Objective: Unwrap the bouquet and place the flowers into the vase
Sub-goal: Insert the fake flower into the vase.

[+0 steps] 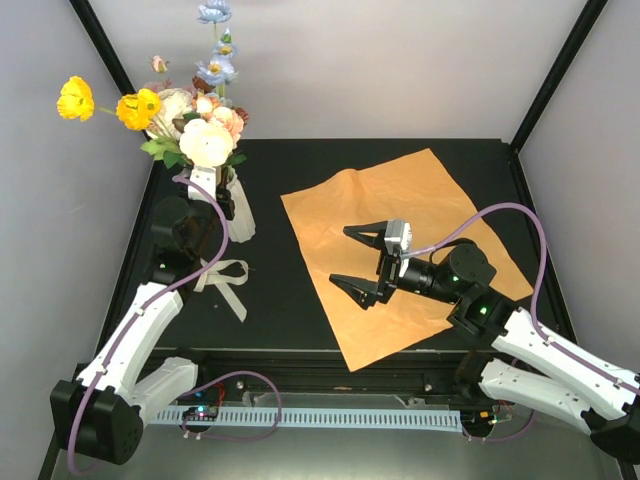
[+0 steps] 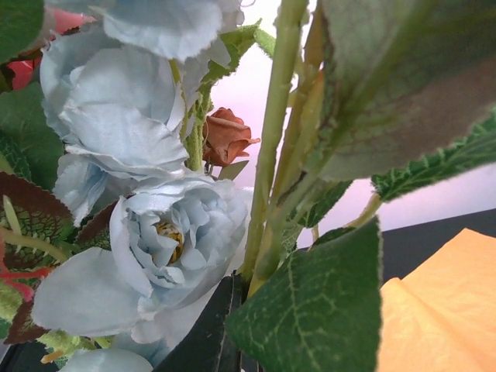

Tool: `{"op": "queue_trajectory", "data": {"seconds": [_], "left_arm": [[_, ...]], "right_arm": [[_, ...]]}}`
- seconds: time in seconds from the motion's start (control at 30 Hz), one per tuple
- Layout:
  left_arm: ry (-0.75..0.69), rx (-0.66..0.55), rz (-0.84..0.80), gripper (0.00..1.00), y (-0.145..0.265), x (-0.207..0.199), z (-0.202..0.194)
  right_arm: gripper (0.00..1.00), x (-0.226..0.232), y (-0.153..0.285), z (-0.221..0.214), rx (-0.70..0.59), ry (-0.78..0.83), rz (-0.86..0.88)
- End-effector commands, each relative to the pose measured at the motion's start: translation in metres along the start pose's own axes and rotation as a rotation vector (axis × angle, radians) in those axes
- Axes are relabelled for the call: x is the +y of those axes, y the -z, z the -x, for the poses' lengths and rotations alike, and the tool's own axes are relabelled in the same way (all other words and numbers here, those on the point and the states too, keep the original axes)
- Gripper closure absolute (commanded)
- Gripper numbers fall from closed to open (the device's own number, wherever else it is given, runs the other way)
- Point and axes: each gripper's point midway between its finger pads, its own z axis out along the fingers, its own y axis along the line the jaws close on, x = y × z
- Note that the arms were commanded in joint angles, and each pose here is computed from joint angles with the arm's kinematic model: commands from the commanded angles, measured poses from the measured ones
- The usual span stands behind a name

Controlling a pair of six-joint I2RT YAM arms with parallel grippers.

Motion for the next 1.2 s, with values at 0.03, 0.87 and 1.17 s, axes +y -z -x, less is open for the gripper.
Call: {"op": "queue_trajectory", "data": {"seconds": [0.03,0.87,1.17], "left_arm": [[0.033,0.141,-0.022,0.98,-0.002,-0.004,-0.04],[0.125,0.163,-0.088,0.71,0.029,-0.016,-0.022],[0.195,0.215,-0.141,0.35,0.055,-0.027,-0.03]], "right_arm": [[0.0,0.0,0.001,0.014,-0.029,0.021,-0.013],[0.0,-0.047,0.001,0.006,0.078,-0.102,-0.283],[0.0,-0.086,0.01,-0.021,0.191,-0.194,-0.52]]}}
